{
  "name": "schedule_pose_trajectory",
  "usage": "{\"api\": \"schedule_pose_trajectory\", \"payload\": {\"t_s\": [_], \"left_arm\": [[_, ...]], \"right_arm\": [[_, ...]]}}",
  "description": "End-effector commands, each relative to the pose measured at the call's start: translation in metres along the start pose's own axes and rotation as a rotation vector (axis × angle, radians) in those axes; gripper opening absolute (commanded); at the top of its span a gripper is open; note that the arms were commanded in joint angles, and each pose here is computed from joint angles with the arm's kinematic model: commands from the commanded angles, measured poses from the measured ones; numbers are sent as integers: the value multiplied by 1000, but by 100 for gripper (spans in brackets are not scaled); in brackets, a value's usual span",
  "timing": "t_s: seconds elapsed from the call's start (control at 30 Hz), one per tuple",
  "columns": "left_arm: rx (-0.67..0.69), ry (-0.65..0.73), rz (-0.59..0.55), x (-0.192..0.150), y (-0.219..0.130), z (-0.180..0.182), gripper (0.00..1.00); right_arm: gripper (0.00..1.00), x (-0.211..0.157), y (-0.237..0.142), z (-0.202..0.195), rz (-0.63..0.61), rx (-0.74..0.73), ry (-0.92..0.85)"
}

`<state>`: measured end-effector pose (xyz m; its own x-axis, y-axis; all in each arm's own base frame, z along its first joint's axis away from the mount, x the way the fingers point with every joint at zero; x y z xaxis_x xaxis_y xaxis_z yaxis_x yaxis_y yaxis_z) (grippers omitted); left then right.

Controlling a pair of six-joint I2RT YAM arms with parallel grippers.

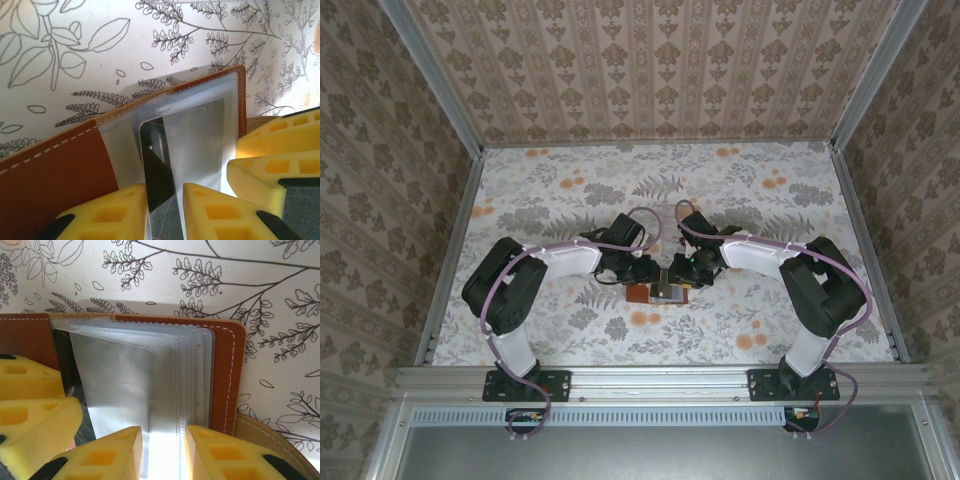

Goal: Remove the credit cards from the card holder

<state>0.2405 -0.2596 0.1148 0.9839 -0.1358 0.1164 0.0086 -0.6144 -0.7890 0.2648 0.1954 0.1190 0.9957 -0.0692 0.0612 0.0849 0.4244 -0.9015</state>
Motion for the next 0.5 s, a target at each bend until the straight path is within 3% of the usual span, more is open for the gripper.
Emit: {"api": "schedule_pose_trajectory", "payload": {"t_s": [0.0, 0.47], "left_arm": [[-15, -26, 19, -2, 5, 6, 23], [6, -39, 0, -8, -7, 13, 13]], "right_arm": [[29, -3, 0, -5, 14, -41, 13], [27, -3, -1, -10, 5, -96, 14]]}}
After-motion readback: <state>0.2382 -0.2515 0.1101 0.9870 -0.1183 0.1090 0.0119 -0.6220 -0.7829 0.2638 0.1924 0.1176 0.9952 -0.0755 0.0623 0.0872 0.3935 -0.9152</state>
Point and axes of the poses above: each hand's point on the last joint's axis, 136 mm out from that joint toward the fingers, its own y axis out along the fingers, its own z axis along the line the jaws close on, x = y × z, the point moved 10 cm from there along -y, back along the fingers, and after that the axes turned 2 degrees about -y, right-handed, at the moved point
